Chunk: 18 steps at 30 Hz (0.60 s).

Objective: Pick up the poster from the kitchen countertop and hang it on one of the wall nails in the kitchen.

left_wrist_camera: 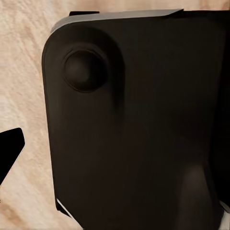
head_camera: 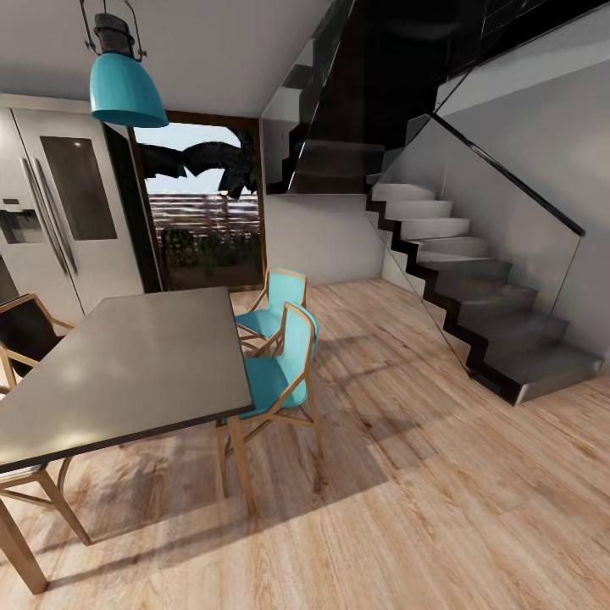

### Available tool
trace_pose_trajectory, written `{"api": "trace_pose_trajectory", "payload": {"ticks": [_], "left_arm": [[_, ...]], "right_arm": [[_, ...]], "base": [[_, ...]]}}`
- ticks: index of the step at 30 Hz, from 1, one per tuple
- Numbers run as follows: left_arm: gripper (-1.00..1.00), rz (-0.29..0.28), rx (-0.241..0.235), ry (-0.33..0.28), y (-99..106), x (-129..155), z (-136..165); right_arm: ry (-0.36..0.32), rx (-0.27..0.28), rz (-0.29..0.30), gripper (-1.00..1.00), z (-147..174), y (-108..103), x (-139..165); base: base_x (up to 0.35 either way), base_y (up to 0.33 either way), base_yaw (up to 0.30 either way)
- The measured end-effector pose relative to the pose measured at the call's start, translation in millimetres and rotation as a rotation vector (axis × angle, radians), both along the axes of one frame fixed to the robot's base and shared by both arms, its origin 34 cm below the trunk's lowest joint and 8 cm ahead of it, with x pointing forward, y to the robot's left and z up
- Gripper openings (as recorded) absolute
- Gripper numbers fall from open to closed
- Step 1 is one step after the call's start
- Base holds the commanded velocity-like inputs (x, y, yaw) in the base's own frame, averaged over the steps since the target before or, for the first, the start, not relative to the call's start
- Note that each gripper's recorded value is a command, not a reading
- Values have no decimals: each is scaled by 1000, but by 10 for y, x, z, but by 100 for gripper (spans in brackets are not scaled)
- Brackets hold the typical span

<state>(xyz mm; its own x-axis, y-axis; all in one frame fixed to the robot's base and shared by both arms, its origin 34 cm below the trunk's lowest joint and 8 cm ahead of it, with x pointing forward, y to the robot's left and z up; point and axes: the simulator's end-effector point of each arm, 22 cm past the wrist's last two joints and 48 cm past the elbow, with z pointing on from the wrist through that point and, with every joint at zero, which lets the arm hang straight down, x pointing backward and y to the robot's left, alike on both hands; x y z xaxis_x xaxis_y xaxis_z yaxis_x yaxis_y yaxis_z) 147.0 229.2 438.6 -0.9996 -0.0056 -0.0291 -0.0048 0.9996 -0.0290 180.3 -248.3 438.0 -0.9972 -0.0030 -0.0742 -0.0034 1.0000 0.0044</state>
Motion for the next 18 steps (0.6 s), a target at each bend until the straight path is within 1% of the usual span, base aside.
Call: {"api": "trace_pose_trajectory", "payload": {"ticks": [1, 5, 8, 9, 10, 11, 12, 14, 15, 16, 18], "left_arm": [[100, 0, 0, -1, -3, 3, 0], [100, 3, 8, -25, 49, 105, 4], [100, 7, 27, -42, 189, 182, 6], [100, 11, 35, -110, 250, 502, 39], [100, 15, 39, -253, 278, 1171, 179], [100, 20, 44, -449, 318, 2041, 522], [100, 23, 51, -630, 376, 2782, 985], [100, 27, 60, -605, 446, 2675, 914], [100, 29, 62, -602, 462, 2665, 908], [100, 48, 72, -597, 545, 2640, 894], [100, 60, 78, -593, 594, 2625, 886]], "right_arm": [[6, -3, -3, 100, -1, -27, 6], [-63, -10, -10, 100, 22, -94, 346], [-114, -15, -14, 100, 52, -137, 599], [-260, -20, -14, 100, 156, -177, 1098], [-422, -23, -12, 100, 398, -203, 1824], [-612, -29, -4, 100, 830, -241, 2629], [-640, -36, 7, 100, 901, -277, 2721], [-646, -40, 13, 100, 914, -291, 2729], [-647, -40, 14, 100, 915, -292, 2730], [-650, -41, 17, 100, 921, -296, 2734], [-648, -42, 18, 100, 914, -294, 2724]], "base": [[0, 0, 0], [0, 0, 0], [0, 0, 0], [0, 0, 0], [0, 0, 0], [0, 0, 0], [0, 0, 0], [0, 0, 0], [0, 0, 0], [0, 0, 0], [0, 0, 0]]}}
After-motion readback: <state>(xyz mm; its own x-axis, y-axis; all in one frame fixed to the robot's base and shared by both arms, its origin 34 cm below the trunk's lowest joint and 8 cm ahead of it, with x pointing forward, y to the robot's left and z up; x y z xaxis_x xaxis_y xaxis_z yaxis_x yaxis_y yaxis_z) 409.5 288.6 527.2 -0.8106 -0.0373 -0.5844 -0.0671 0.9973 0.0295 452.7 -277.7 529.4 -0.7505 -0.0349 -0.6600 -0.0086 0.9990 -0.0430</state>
